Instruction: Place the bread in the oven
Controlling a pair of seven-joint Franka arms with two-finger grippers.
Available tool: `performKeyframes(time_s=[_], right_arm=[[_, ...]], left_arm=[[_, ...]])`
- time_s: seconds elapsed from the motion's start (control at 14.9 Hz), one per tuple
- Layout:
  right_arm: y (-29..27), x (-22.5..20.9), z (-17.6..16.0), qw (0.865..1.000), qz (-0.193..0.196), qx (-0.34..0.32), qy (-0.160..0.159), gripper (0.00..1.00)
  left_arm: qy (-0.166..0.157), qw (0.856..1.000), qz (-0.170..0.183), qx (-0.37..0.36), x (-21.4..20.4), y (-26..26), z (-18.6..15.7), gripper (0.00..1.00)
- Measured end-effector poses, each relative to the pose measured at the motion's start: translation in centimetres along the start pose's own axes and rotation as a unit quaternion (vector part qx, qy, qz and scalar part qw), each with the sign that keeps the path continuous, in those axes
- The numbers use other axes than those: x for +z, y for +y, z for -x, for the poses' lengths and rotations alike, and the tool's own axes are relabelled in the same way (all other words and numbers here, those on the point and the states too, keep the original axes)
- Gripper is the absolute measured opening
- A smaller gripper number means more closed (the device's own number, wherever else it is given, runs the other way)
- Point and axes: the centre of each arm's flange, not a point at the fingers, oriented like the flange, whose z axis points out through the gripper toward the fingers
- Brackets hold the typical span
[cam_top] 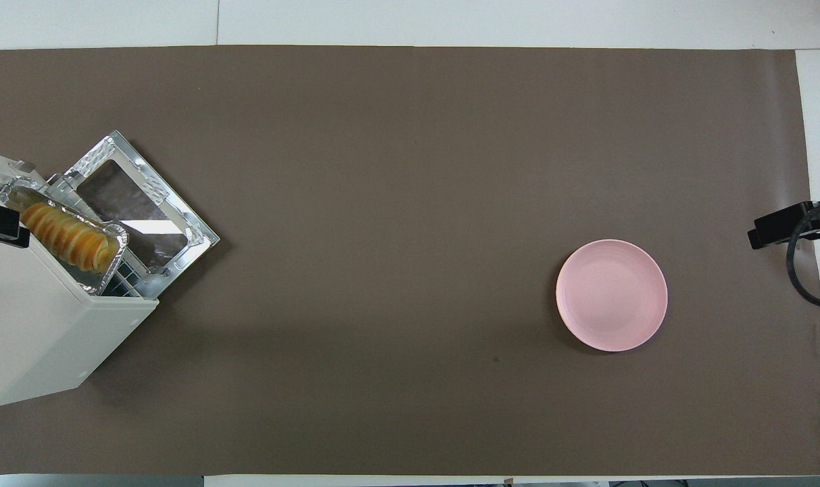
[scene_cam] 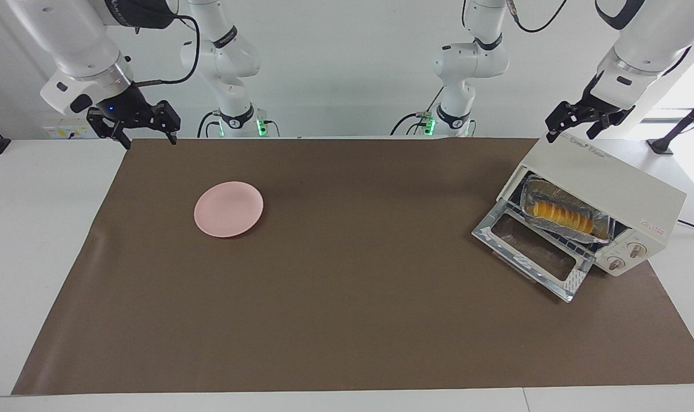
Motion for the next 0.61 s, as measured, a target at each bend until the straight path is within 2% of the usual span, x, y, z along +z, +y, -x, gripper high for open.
performKeyframes(time_s=[0.61], right_arm=[[0.0, 0.0, 0.0, 1.0, 0.0, 0.0, 0.0, 1.0]], left_arm=[[0.004, 1.0, -0.001, 0.026, 2.4, 2.4, -0.9, 1.0]])
